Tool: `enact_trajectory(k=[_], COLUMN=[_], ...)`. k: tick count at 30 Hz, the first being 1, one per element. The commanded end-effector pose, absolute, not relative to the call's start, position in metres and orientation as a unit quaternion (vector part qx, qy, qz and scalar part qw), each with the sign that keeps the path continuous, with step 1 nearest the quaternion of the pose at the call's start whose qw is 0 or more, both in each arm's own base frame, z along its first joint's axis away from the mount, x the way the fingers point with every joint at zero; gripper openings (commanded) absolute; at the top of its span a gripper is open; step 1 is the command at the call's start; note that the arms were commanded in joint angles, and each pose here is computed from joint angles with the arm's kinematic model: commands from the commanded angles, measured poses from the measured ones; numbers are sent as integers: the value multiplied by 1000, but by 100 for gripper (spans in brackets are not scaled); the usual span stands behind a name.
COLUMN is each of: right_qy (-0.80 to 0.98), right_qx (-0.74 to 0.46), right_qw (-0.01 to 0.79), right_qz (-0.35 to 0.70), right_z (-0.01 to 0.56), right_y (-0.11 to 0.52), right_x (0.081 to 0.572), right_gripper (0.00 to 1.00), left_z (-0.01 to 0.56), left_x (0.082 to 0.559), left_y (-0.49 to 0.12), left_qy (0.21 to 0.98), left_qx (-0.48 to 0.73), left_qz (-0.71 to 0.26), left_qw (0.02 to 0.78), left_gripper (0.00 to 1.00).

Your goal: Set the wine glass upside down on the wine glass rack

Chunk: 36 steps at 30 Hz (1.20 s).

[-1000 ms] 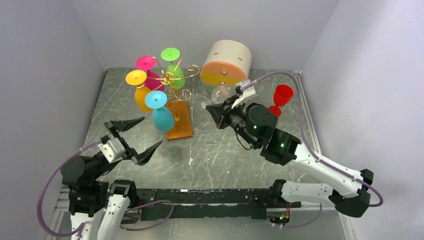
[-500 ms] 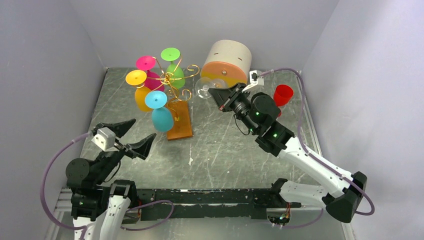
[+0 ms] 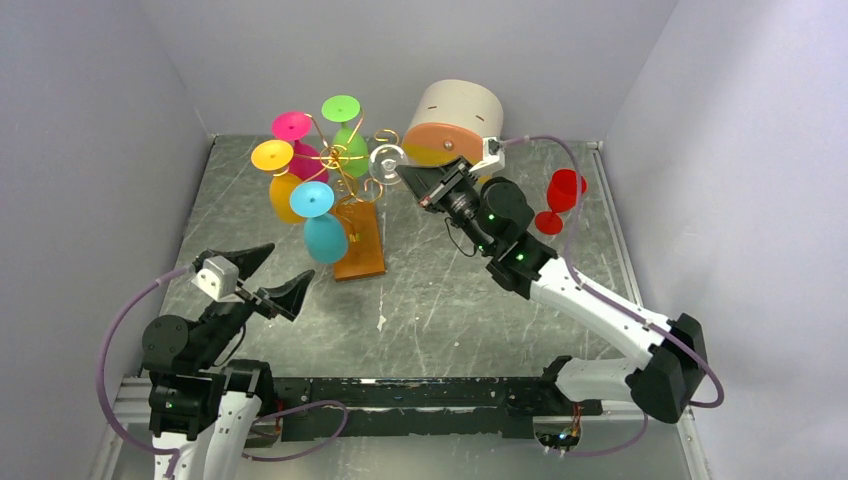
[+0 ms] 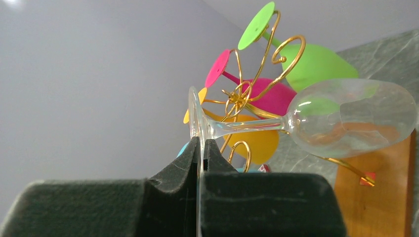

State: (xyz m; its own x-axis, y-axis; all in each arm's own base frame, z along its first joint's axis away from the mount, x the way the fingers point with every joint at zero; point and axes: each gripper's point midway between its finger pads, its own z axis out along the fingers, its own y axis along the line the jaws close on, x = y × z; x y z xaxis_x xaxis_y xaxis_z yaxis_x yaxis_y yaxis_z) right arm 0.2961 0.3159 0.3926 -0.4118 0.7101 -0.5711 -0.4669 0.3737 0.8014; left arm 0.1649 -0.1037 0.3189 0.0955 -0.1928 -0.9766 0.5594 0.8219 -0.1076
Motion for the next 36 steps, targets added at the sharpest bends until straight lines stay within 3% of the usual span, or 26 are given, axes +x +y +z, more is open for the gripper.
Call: enact_trajectory(k=[1,36], right_qy=[593,623], right_qx=[103,-4], right_qw=[527,474], right_qz=[600,623], right_z=[414,388], right_y=[323,371], right_x=[297,287], right_gripper=[0,0], left_z=[316,311], left_x=[163,164], left_y=[-105,-108], left_qy=[620,622], left_qx=[155,173], left_qz=[-258,-256], left_qw=[724,720], left_gripper=[99,99])
